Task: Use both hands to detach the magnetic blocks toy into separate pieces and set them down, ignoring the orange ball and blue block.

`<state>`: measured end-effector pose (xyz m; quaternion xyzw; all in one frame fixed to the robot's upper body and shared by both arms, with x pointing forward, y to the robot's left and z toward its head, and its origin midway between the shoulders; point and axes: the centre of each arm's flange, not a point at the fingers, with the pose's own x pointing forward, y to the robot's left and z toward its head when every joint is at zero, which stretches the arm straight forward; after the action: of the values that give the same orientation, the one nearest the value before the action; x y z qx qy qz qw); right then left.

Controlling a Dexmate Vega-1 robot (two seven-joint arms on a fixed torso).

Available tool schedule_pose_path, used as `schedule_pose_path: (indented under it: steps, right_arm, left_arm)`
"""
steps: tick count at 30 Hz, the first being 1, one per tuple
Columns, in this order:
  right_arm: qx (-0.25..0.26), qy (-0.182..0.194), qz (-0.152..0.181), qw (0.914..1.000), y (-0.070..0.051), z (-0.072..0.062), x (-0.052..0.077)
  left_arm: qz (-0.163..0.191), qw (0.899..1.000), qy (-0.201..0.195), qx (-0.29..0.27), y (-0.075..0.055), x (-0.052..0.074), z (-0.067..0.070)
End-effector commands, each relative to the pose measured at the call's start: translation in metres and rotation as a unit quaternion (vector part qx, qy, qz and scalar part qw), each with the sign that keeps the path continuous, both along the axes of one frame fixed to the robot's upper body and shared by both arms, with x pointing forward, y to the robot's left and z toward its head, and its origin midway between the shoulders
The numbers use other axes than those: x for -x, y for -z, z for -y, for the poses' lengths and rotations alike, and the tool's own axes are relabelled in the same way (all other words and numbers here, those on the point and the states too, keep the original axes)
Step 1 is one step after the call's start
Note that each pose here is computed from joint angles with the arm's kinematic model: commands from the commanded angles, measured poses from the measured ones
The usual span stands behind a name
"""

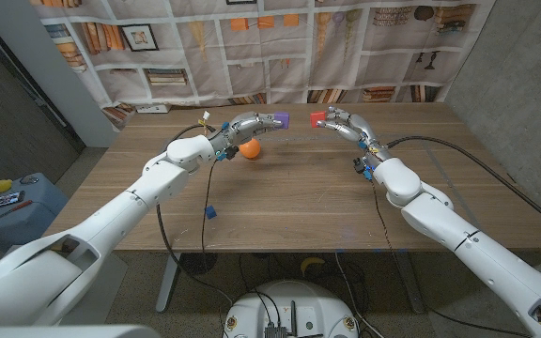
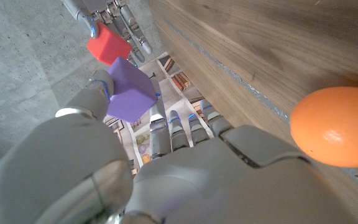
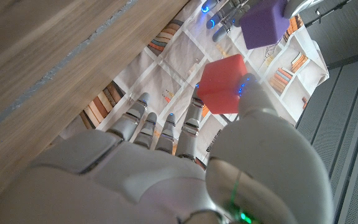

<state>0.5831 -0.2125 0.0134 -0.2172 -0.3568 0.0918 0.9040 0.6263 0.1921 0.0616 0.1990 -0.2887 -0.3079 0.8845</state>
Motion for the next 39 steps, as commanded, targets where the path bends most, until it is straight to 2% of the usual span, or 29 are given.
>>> schedule_pose_path:
  steps: [1,11,19,31,35,39]
  right_arm:
    - [0.038,0.029,-0.007,0.9988,-0.010,0.012,0.002]
    - [0.082,0.064,-0.009,0.9945,-0.017,0.014,0.008]
    - [0.144,0.105,-0.022,0.9838,-0.021,0.015,0.014]
    - [0.204,0.146,-0.025,0.9677,-0.023,0.013,0.018]
    - [0.226,0.160,-0.023,0.9607,-0.024,0.010,0.021]
    - [0.243,0.171,-0.021,0.9547,-0.024,0.009,0.023]
  left_arm:
    - [0.020,0.998,-0.045,-0.036,-0.009,0.010,-0.011]
    - [0.040,0.995,-0.068,-0.054,-0.015,0.016,-0.018]
    - [0.062,0.988,-0.096,-0.106,-0.021,0.025,-0.020]
    - [0.090,0.970,-0.130,-0.184,-0.029,0.033,-0.016]
    - [0.100,0.960,-0.146,-0.216,-0.031,0.036,-0.014]
    - [0.094,0.955,-0.154,-0.236,-0.031,0.037,-0.014]
